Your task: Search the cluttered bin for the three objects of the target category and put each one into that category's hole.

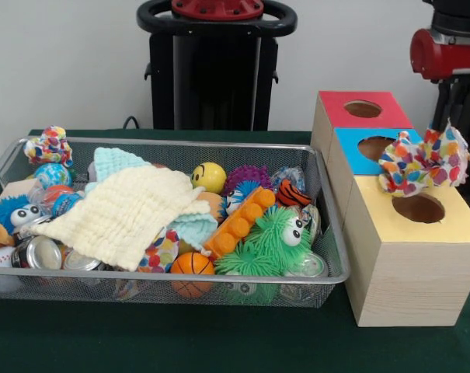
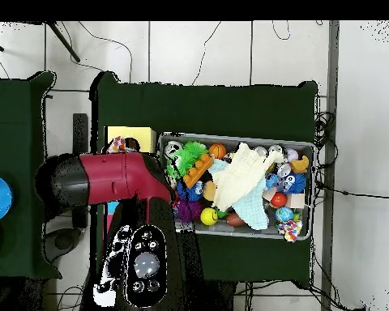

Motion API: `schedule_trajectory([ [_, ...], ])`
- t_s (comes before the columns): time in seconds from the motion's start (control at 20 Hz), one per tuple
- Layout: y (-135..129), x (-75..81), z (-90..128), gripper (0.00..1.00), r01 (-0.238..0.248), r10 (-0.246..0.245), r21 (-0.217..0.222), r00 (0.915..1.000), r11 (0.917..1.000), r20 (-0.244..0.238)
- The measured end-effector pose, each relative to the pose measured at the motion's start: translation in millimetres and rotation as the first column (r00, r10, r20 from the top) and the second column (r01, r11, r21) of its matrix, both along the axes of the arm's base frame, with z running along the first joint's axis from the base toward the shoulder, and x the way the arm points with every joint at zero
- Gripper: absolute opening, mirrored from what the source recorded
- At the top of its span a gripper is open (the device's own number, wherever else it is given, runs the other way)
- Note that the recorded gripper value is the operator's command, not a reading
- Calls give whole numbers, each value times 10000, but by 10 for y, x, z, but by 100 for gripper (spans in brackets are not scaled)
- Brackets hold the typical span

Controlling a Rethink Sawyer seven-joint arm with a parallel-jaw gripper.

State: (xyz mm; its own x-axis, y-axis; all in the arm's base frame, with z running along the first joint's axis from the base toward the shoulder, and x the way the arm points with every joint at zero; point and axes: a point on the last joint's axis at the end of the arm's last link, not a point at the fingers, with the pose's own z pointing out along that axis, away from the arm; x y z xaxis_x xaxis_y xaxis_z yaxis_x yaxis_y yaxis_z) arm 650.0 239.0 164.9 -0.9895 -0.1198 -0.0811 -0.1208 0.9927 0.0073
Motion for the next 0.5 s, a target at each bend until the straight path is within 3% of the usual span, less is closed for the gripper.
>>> schedule_trajectory([
  [0.2, 56, 0, -124, 0, 420, -420, 9, 9991, 9991, 53],
  [0.5, 27, 56, -206, 0, 518, -520, 51, 9978, 9986, 418],
])
